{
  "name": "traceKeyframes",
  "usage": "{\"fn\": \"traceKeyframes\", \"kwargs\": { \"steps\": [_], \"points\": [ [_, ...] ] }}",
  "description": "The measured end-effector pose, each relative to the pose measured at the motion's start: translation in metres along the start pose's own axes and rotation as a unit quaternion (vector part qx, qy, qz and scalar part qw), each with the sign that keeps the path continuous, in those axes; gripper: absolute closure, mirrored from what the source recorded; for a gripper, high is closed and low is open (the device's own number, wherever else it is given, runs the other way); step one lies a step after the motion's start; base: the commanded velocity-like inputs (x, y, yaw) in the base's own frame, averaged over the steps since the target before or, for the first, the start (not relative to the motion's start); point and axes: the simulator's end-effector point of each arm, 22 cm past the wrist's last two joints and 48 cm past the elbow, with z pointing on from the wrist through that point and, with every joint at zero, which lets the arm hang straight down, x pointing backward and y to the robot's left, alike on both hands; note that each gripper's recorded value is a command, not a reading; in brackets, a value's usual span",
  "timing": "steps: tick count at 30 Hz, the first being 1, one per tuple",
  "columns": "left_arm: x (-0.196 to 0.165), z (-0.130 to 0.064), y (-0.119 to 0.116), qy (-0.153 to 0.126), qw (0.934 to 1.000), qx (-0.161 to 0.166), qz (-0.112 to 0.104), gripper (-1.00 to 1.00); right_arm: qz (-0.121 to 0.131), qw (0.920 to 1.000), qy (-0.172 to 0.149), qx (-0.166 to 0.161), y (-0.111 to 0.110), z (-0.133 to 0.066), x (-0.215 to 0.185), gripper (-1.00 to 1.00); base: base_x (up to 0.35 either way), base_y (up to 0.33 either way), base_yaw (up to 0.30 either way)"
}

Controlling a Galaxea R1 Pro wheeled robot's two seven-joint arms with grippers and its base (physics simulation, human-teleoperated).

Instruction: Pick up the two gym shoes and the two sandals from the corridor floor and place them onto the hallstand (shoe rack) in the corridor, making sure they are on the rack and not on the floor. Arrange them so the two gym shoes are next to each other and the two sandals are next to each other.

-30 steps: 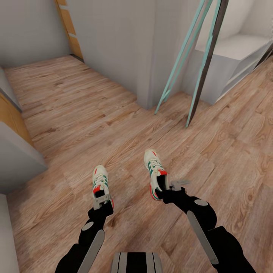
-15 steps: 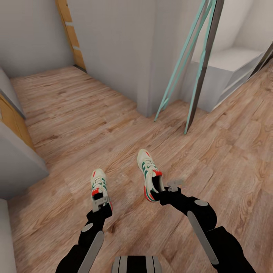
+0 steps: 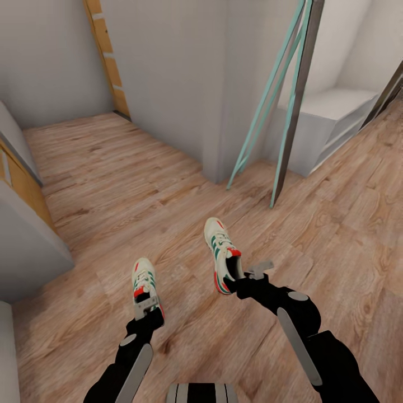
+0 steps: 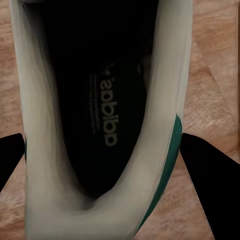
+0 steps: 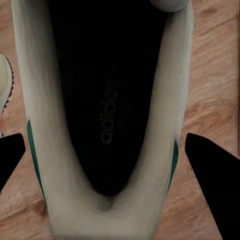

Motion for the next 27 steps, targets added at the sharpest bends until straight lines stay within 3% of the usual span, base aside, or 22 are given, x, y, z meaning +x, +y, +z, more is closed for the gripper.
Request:
{"fn": "traceKeyframes", "kwargs": {
  "steps": [5, 8, 12, 27],
  "points": [
    [-0.008, -0.004, -0.002, -0.004, 1.0, 0.005, -0.003, 1.0, -0.003, 0.9999, -0.008, 0.009, -0.001, -0.007, -0.01, 1.0, 0.0, 0.0, 0.0],
    [-0.013, -0.007, -0.004, -0.008, 0.9999, 0.007, -0.004, 1.0, -0.005, 0.9994, -0.01, 0.031, -0.009, -0.011, -0.014, 1.0, 0.0, 0.0, 0.0],
    [-0.02, -0.011, -0.006, -0.015, 0.9998, 0.01, -0.005, 1.0, -0.007, 0.9979, 0.019, 0.061, -0.017, -0.017, -0.005, 1.0, 0.0, 0.0, 0.0],
    [-0.029, -0.021, -0.017, -0.031, 0.9994, 0.017, 0.004, 1.0, -0.014, 0.9971, 0.025, 0.07, -0.02, -0.027, -0.007, 1.0, -0.043, -0.01, 0.0]
  ]
}}
